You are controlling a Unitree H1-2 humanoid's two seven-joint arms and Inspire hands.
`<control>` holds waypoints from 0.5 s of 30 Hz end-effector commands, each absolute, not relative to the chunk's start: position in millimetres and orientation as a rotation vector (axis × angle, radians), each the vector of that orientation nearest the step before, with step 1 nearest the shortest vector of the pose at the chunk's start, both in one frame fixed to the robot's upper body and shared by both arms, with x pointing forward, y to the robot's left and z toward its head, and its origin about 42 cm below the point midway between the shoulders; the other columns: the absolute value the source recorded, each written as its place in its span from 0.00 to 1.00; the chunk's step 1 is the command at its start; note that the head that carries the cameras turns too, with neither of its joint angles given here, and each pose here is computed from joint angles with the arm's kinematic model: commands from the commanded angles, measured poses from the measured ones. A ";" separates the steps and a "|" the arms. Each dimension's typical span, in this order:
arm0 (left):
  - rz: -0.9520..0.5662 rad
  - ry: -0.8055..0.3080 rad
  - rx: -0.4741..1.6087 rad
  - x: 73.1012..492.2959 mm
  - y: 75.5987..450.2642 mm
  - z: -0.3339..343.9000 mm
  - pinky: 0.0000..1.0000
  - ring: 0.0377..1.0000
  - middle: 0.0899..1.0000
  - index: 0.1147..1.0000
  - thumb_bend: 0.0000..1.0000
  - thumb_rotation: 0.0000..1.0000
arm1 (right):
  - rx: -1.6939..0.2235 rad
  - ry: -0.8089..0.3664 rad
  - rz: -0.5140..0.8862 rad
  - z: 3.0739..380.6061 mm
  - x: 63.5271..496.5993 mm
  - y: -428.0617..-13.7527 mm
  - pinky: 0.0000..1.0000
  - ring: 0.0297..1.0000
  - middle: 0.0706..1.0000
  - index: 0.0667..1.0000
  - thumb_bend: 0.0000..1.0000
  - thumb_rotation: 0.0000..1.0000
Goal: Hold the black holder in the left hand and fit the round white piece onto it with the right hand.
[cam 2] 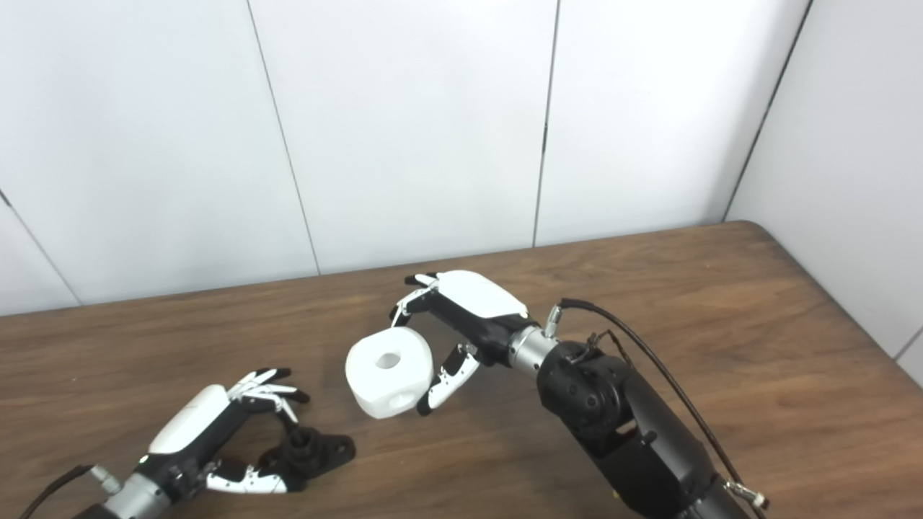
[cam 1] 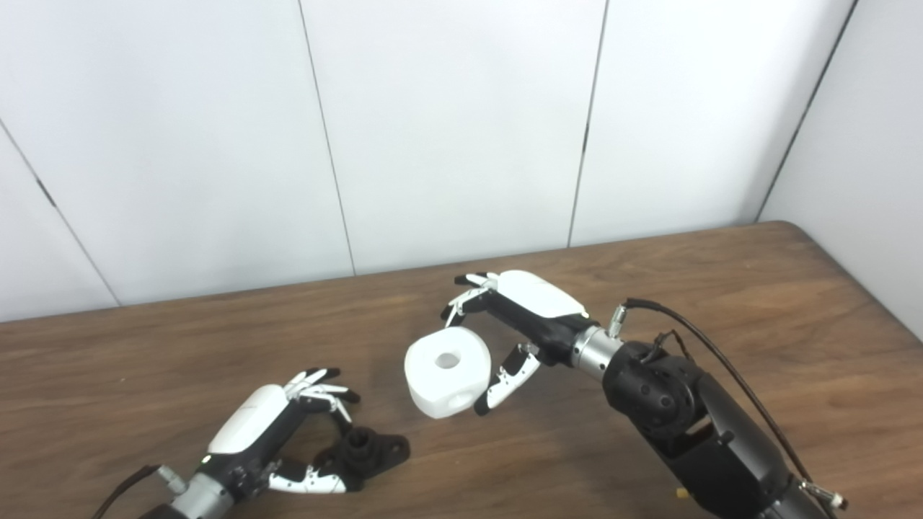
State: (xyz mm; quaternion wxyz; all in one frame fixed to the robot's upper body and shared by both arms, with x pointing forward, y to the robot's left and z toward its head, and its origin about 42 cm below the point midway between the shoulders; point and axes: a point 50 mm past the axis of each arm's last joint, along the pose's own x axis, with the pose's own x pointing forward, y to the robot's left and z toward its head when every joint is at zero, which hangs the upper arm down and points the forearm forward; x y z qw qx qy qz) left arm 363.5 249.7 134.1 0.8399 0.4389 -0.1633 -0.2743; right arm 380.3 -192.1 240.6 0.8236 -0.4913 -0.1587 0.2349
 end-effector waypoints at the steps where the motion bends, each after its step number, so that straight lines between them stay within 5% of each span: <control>1: -0.599 -0.329 0.967 371.2 241.8 134.1 1.00 0.96 0.76 0.41 0.52 0.05 | -1.033 -0.449 0.511 268.7 383.9 -177.2 1.00 0.96 0.76 0.44 0.53 0.14; 15: -0.618 -0.312 0.964 370.6 219.2 128.4 1.00 0.97 0.77 0.41 0.52 0.05 | -0.969 -0.501 0.581 276.0 373.1 -161.1 1.00 0.96 0.76 0.44 0.53 0.14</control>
